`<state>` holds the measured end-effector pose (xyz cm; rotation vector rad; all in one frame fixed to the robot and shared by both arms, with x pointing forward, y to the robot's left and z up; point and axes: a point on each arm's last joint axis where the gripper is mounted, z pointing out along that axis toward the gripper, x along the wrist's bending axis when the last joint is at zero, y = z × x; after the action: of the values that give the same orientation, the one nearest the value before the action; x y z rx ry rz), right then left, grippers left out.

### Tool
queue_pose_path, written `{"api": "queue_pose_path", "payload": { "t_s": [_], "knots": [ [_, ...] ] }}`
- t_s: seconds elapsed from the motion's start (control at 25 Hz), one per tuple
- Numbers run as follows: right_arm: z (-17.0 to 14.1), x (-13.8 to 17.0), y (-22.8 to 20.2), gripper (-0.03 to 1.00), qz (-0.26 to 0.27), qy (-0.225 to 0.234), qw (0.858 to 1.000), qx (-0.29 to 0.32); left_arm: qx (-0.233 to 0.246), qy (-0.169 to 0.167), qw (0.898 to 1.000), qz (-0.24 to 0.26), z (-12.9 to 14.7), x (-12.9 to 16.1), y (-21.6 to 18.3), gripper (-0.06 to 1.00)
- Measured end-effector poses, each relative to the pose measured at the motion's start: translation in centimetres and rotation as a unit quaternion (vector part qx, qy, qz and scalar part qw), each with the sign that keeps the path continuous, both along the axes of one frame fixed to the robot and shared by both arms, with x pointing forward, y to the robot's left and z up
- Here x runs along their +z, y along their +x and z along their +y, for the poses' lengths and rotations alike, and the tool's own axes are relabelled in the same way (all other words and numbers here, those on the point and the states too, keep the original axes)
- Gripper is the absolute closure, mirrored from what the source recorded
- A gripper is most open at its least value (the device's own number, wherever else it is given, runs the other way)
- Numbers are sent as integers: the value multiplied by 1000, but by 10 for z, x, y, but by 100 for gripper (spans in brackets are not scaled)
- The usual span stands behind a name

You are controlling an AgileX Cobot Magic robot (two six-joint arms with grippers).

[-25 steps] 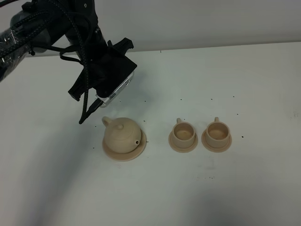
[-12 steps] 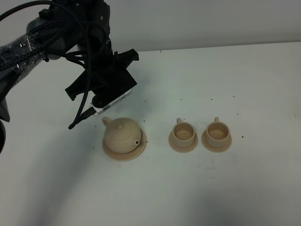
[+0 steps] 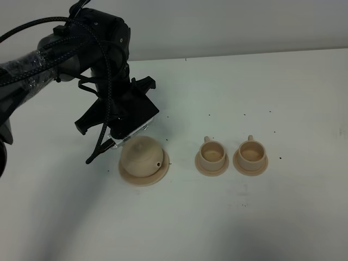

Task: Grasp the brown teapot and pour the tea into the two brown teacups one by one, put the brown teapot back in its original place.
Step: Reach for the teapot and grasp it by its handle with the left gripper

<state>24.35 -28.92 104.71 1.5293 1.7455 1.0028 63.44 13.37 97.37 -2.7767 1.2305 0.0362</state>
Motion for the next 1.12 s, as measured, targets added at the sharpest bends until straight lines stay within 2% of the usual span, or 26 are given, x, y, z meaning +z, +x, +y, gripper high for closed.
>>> {"api": "queue_pose_path", "payload": {
  "t_s": [0.32,0.48,0.64,1.12],
  "knots": [
    [0,0,0,77,0,0,1000,0,-3,18,1000,-8,4,0,2,65],
    [0,0,0,76,0,2,1000,1,-20,41,999,-6,-2,-9,2,65],
    [1,0,0,76,0,3,1000,2,-22,45,999,7,-6,-22,2,65],
    [1,0,0,74,0,5,1000,3,-36,69,997,-6,-9,-23,2,65]
  ]
}}
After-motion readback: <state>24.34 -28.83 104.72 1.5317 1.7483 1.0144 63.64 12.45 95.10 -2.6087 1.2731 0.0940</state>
